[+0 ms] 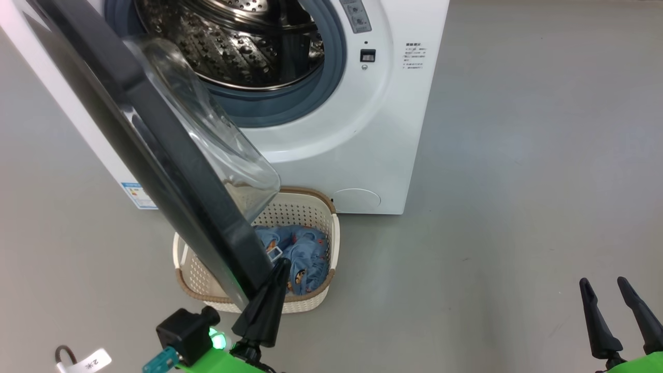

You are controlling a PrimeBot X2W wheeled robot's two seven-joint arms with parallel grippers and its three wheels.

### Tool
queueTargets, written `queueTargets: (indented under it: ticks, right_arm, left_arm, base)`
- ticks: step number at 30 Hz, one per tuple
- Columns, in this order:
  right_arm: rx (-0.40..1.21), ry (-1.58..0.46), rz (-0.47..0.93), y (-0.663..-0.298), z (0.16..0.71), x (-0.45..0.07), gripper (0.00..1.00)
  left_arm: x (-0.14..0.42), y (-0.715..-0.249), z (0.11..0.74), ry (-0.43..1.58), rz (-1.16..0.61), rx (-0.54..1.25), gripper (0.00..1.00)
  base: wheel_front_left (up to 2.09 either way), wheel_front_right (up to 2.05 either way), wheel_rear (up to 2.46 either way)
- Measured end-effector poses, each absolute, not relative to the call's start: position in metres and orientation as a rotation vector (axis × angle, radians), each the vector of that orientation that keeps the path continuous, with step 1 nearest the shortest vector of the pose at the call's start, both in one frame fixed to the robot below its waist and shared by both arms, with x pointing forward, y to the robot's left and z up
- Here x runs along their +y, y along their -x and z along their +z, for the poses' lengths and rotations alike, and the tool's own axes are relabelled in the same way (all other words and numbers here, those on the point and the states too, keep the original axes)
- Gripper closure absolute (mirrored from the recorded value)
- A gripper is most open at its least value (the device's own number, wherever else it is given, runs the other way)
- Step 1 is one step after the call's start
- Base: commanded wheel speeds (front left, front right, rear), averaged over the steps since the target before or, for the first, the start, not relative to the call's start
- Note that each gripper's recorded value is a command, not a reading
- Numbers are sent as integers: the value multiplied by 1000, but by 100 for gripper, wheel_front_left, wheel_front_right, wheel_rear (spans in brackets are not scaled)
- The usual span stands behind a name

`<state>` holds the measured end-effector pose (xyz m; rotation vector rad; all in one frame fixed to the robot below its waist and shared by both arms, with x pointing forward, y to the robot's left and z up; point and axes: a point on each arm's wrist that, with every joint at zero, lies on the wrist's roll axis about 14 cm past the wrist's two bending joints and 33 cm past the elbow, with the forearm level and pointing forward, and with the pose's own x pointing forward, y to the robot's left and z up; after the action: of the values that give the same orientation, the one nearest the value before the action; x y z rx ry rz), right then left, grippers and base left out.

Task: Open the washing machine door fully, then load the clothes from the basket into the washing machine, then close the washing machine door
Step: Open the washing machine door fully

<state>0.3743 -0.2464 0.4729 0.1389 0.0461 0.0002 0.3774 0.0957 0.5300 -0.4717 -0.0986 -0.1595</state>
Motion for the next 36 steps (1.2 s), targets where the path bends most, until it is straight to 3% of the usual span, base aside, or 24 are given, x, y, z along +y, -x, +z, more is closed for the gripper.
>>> queueTargets:
  ticks: [36]
  right_arm:
    - [43,-143,97,-394,475,-214,0]
  left_arm:
    - [200,-329,521,344,249,-113,100]
  base:
    - [0,0,0]
